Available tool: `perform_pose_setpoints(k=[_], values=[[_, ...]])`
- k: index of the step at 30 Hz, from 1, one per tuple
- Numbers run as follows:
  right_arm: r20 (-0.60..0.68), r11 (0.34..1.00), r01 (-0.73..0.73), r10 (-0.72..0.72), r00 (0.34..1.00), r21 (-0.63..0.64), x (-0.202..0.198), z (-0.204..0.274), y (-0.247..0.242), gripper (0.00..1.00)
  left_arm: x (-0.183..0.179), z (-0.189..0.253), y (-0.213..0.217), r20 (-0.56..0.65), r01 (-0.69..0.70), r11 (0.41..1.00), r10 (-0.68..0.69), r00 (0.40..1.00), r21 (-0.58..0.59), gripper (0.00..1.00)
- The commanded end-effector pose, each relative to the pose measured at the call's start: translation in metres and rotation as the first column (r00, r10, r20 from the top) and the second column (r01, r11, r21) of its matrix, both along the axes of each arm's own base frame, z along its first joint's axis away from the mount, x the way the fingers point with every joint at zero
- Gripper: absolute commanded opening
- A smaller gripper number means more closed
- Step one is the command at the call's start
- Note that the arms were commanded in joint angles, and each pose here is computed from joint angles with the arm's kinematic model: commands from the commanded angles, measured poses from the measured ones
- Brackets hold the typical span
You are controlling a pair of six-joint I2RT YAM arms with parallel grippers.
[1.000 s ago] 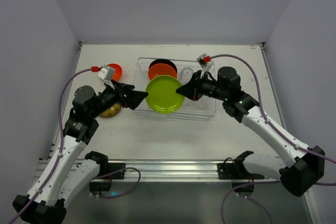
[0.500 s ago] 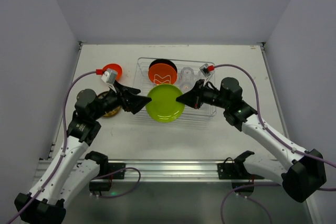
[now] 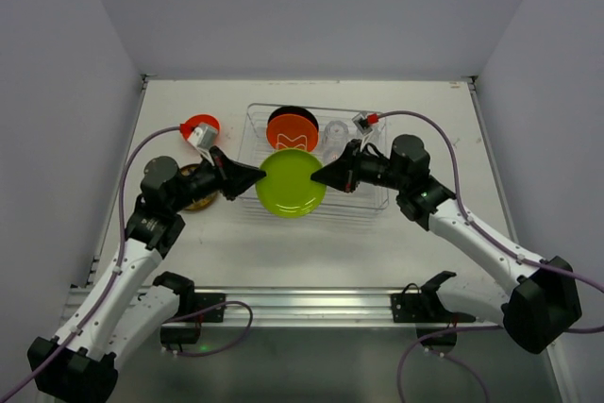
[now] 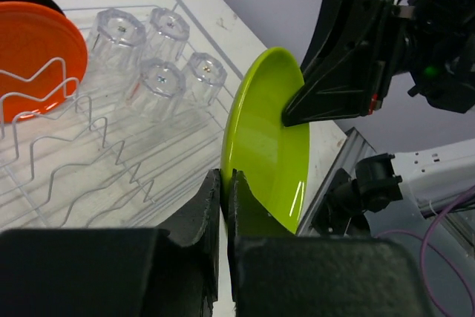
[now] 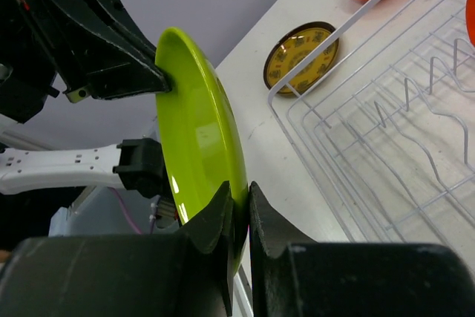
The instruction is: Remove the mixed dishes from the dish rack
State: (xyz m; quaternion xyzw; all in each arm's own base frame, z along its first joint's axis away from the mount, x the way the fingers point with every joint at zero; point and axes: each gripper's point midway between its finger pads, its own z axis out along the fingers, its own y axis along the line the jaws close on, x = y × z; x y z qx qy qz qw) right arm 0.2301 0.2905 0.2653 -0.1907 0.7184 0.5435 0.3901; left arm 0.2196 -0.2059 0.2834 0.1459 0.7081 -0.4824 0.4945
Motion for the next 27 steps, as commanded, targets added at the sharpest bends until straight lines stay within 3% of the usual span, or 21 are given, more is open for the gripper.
perform_pose_setpoints(k=[1,6,9,10,12,15,16,18,19,21,22,23,24,26,27], values=[[0.099,0.996,-0.031,0.023,0.995,0.086,0.004,0.047,0.011,0.0,-0.004,0.014,-0.006,0.044,0.05,0.999,-0.05,0.998,-0.004,0.0],[0.119,0.995,-0.019,0.008,0.993,0.095,0.011,0.06,0.013,0.0,0.011,0.021,0.003,0.06,-0.046,0.999,0.045,0.997,0.02,0.0],[0.113,0.994,-0.013,0.001,0.994,0.109,0.013,0.064,0.014,0.6,0.031,0.021,0.023,0.021,-0.22,0.974,0.219,0.975,0.047,0.0],[0.109,0.994,-0.005,-0.007,0.994,0.111,0.014,0.065,0.014,0.98,0.035,0.029,0.029,0.022,-0.267,0.963,0.266,0.964,0.04,0.0],[0.101,0.995,0.016,-0.026,0.995,0.103,0.018,0.063,0.013,0.99,0.041,0.03,0.042,-0.018,-0.359,0.932,0.36,0.933,0.04,0.0],[0.069,0.994,0.1,-0.102,0.992,0.037,0.028,0.049,0.004,0.99,0.056,0.029,0.083,-0.091,-0.59,0.803,0.596,0.798,0.09,0.0],[0.088,0.991,0.135,-0.136,0.987,0.02,0.03,0.049,-0.002,0.99,0.065,0.027,0.111,-0.084,-0.713,0.691,0.723,0.686,0.119,0.0],[0.098,0.972,0.236,-0.234,0.967,-0.006,0.039,0.045,-0.017,0.99,0.067,0.021,0.136,-0.113,-0.799,0.577,0.816,0.566,0.166,0.0],[0.09,0.965,0.26,-0.256,0.963,-0.032,0.039,0.036,-0.023,0.99,0.069,0.02,0.156,-0.103,-0.855,0.486,0.874,0.475,0.183,0.0],[0.13,0.947,0.318,-0.311,0.942,-0.036,0.039,0.04,-0.038,0.99,0.071,0.008,0.189,-0.131,-0.909,0.359,0.932,0.338,0.21,0.0],[0.125,0.943,0.328,-0.32,0.939,-0.055,0.036,0.032,-0.042,0.99,0.072,0.002,0.201,-0.149,-0.921,0.327,0.942,0.3,0.212,0.0],[0.155,0.94,0.338,-0.328,0.932,-0.047,0.033,0.038,-0.048,0.99,0.072,-0.005,0.235,-0.17,-0.949,0.228,0.966,0.193,0.216,0.0],[0.156,0.935,0.35,-0.338,0.928,-0.06,0.031,0.034,-0.053,0.99,0.075,-0.022,0.239,-0.221,-0.945,0.25,0.954,0.203,0.212,0.0],[0.19,0.929,0.363,-0.344,0.919,-0.073,0.027,0.031,-0.06,0.99,0.074,-0.04,0.275,-0.273,-0.962,0.176,0.955,0.115,0.211,0.0],[0.202,0.927,0.367,-0.345,0.917,-0.079,0.02,0.031,-0.066,0.99,0.08,-0.044,0.275,-0.304,-0.963,0.199,0.943,0.138,0.182,0.0]])
